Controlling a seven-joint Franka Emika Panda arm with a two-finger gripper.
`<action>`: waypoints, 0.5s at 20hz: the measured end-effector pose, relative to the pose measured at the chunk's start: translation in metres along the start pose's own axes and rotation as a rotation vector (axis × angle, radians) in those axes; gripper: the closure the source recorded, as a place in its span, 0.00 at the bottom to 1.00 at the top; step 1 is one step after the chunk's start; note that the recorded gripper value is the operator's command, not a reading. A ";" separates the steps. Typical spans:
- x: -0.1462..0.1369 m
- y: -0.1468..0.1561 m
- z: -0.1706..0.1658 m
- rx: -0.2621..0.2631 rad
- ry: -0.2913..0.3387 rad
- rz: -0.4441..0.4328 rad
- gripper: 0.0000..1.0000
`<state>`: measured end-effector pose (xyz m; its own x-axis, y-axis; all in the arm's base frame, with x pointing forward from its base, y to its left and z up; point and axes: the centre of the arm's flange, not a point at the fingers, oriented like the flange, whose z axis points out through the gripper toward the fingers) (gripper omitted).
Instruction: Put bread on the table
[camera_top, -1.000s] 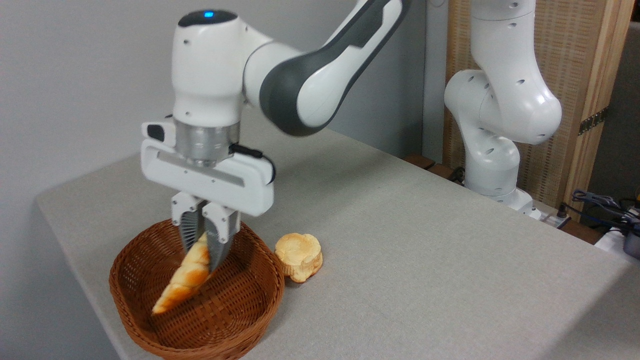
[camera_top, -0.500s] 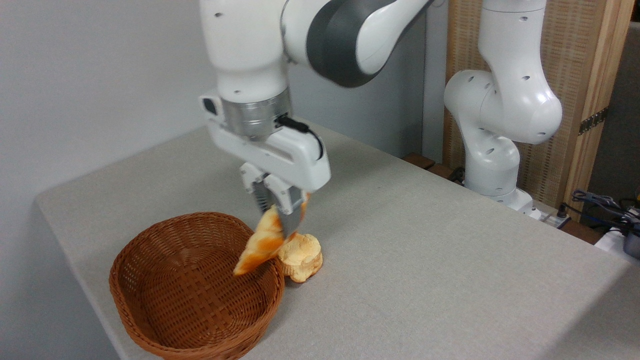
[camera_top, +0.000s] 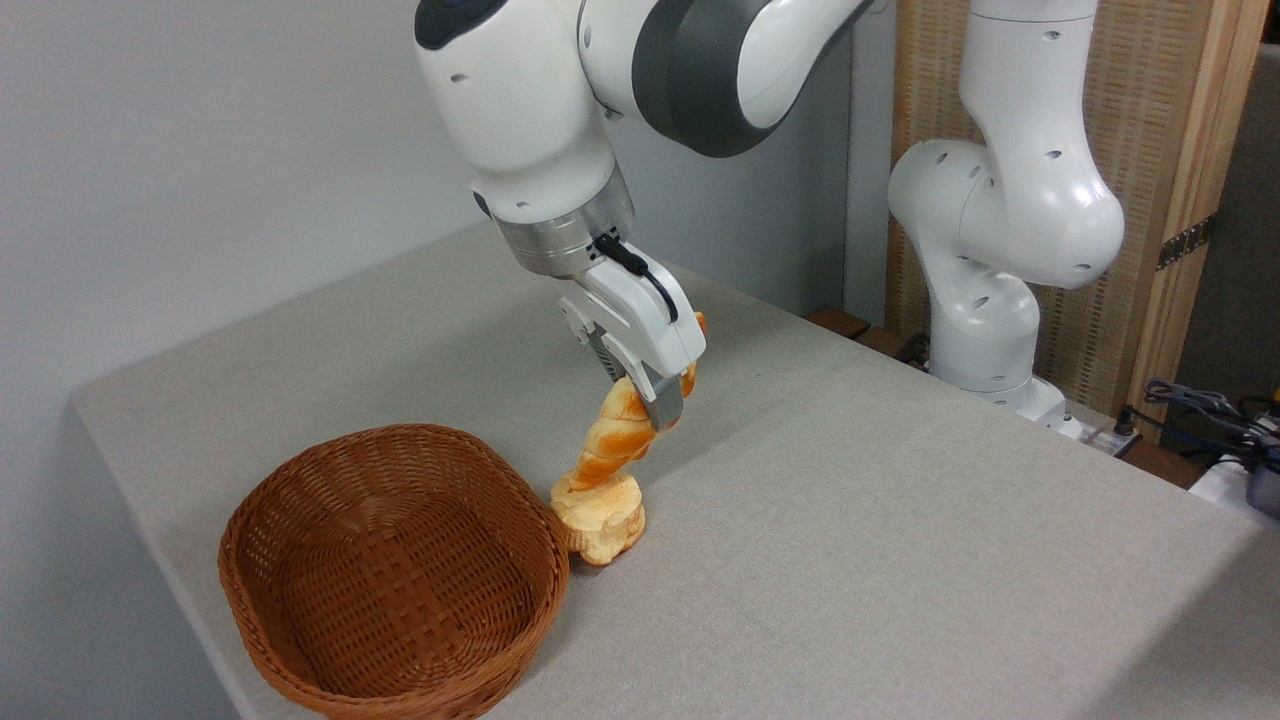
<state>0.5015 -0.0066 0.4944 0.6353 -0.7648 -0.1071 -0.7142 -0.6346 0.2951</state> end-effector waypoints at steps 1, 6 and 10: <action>0.001 0.001 0.003 -0.004 -0.005 0.003 0.00; 0.006 0.002 0.012 -0.016 -0.021 0.012 0.00; 0.005 0.000 0.012 -0.005 -0.033 0.015 0.00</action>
<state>0.5008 -0.0119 0.4830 0.6141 -0.7778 -0.1338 -0.7222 -0.6222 0.3021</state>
